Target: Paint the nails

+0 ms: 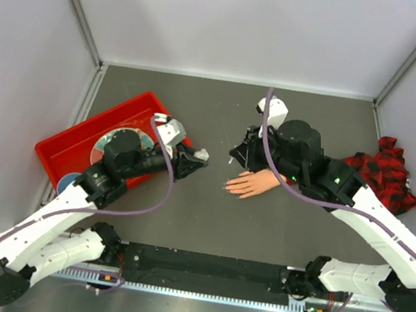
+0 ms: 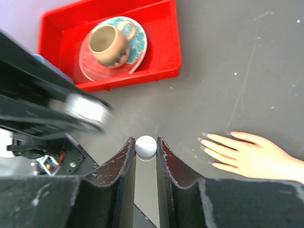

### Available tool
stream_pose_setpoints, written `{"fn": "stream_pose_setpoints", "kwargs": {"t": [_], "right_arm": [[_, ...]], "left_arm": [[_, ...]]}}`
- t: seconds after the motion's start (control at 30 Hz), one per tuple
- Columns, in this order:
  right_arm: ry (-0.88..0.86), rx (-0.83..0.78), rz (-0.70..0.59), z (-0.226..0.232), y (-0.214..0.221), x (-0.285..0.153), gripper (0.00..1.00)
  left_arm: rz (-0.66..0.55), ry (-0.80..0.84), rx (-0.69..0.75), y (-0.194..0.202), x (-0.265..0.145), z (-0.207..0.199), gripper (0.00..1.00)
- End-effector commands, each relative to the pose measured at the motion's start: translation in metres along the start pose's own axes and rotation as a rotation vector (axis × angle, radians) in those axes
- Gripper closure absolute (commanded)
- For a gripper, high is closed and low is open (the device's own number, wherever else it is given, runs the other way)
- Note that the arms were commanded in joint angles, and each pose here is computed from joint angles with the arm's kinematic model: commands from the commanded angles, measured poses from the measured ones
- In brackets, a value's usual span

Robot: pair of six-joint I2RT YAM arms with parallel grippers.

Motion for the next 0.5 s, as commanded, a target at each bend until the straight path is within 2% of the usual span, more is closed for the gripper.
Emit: {"fn": "stream_pose_setpoints", "kwargs": {"t": [0.0,0.27,0.47], "right_arm": [[-0.094,0.056,-0.119,0.022,-0.037,-0.016,1.00],[-0.065,0.042,-0.119,0.018,-0.038,-0.011,1.00],[-0.002,0.034,-0.131,0.000,-0.024,-0.007,1.00]], "left_arm": [[0.049,0.227,-0.038,0.033,0.025,-0.024,1.00],[-0.006,0.207,-0.016,0.024,0.043,-0.015,1.00],[0.016,0.170,0.000,0.031,0.041,-0.010,1.00]]}}
Point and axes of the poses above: each gripper's point midway between its finger pads, its own x axis out along the fingers, its own z axis along the line the jaws close on, y = z × x, the point moved 2 cm from there along -x, back along the fingers, and after that the axes turned 8 degrees about x, right-handed, at the moved point
